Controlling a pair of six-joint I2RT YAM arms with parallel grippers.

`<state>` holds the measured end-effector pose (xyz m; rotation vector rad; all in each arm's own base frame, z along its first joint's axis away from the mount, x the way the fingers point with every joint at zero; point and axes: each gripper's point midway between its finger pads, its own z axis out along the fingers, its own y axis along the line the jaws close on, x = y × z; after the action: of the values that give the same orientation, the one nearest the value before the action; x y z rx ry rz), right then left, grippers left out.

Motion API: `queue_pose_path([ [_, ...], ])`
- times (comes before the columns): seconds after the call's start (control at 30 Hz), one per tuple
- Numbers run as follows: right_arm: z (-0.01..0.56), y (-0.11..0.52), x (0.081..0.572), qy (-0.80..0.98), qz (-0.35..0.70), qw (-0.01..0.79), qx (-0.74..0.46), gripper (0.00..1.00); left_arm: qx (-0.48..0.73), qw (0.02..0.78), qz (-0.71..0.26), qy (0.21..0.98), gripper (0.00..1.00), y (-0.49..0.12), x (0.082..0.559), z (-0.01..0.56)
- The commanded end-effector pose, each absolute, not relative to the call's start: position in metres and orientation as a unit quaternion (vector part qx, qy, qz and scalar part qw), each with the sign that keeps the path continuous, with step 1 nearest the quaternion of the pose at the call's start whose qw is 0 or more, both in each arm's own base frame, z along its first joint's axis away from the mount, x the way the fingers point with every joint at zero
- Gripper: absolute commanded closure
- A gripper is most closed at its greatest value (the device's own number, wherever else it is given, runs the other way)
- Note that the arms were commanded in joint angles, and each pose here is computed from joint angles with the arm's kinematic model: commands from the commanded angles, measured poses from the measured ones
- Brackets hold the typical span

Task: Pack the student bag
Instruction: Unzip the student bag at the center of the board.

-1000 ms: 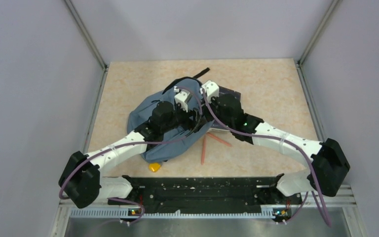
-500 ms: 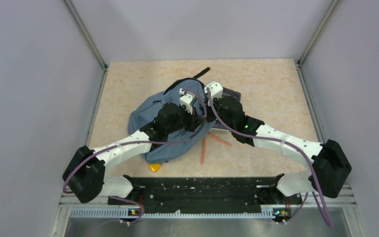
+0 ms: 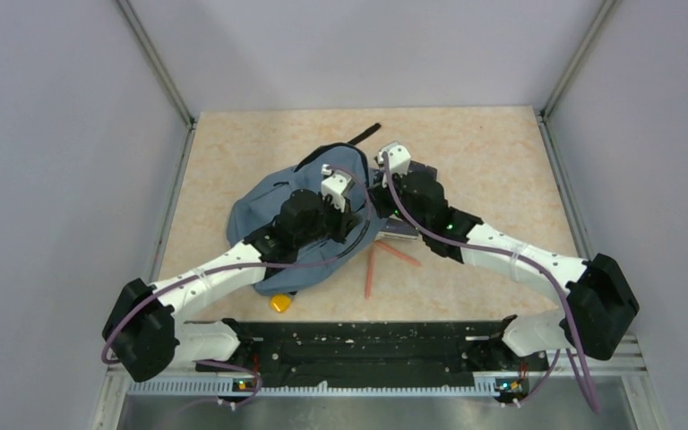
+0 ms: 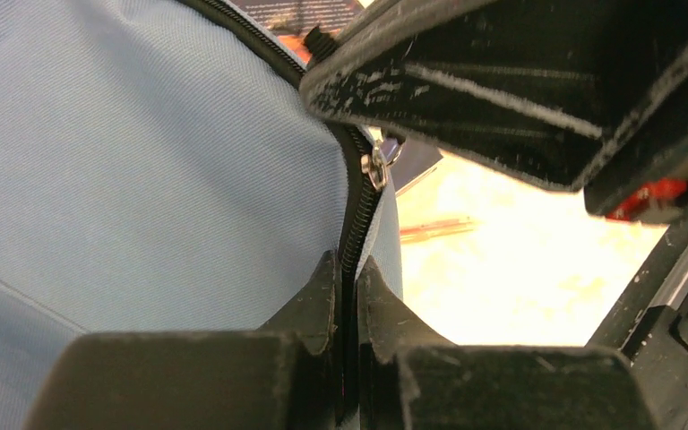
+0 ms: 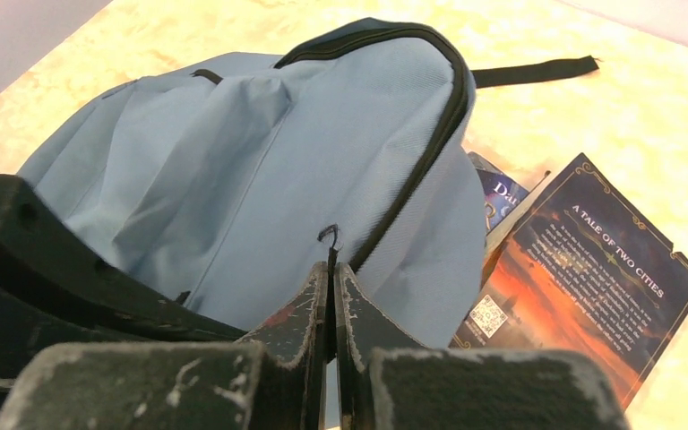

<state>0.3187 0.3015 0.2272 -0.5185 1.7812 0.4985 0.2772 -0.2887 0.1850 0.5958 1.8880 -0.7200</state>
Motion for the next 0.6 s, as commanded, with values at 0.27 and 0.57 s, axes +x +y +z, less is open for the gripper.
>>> queue_pose_path([
  [0.27,0.281,0.258,0.373,0.736,0.158,0.640,-0.152,1.00,0.238,0.489,-0.207,0.813,1.00,-0.236,0.266,0.184],
  [0.57,0.274,0.263,0.397,0.740,0.139,0.641,-0.149,1.00,0.214,0.511,-0.201,0.808,1.00,-0.217,0.257,0.198],
])
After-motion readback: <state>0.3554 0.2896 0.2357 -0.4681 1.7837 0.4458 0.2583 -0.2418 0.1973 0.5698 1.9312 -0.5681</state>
